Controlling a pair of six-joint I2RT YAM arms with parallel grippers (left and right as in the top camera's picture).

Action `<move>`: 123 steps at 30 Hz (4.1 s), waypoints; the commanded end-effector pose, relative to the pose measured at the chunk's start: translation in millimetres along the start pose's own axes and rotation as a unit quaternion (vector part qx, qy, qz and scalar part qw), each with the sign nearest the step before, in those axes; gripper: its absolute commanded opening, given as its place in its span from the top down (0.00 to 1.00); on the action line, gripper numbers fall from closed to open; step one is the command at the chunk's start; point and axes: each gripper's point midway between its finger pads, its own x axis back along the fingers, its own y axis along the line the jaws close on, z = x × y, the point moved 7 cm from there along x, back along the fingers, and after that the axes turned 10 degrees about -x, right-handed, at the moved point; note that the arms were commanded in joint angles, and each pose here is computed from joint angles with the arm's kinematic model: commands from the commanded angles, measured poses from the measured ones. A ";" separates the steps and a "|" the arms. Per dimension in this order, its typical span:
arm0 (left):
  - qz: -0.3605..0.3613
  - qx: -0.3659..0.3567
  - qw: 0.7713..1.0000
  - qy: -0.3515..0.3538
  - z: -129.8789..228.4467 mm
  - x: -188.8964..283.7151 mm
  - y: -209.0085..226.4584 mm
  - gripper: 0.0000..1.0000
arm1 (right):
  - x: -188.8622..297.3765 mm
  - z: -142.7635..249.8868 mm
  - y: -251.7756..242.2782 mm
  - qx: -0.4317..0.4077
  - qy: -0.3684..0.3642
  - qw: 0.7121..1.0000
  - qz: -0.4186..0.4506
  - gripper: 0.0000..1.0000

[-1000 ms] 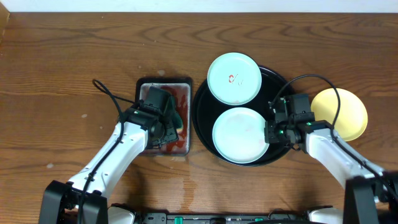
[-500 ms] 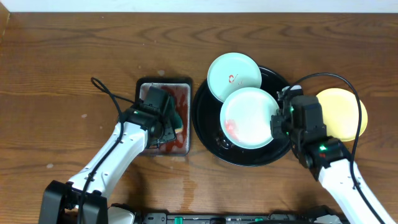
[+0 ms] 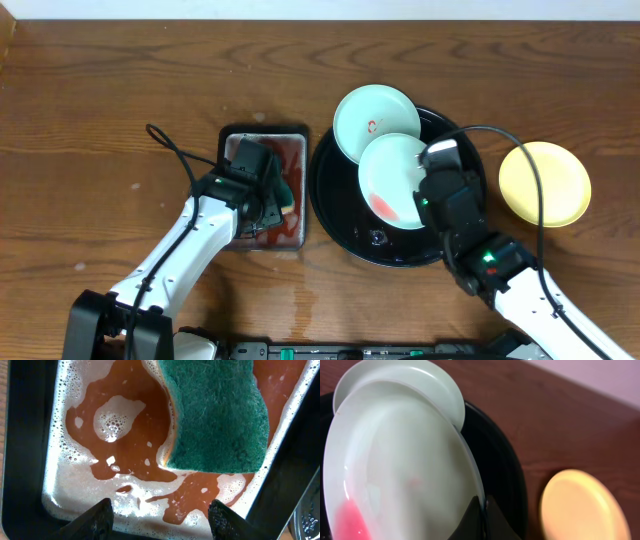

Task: Clean dirty plates on tray and stack at the side
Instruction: 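Lift the scrubbed mint plate off the black tray with right gripper, then carry the mint plate right and lower it onto the yellow plate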

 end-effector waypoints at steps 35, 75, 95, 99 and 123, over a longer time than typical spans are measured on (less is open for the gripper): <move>-0.008 -0.003 1.000 -0.003 -1.0 0.0 2.5 0.38 | 57.5 -28.5 57.6 0.315 -0.145 0.937 0.039 0.99; -0.008 -0.003 1.000 -0.003 -1.0 0.0 2.5 0.38 | 54.4 -32.5 56.3 0.301 -0.149 0.940 0.052 0.99; -0.009 -0.003 1.000 -0.001 -0.3 0.0 2.8 0.38 | -16.6 3.4 -42.1 -0.214 0.008 0.971 0.105 0.99; -0.009 -0.003 1.000 -0.001 -0.3 0.0 2.8 0.38 | -38.8 20.7 -72.3 -0.340 0.082 0.934 0.068 0.99; -0.009 -0.003 1.000 0.000 0.2 0.0 3.1 0.38 | -53.0 106.3 -230.2 -0.665 0.131 0.706 0.204 0.99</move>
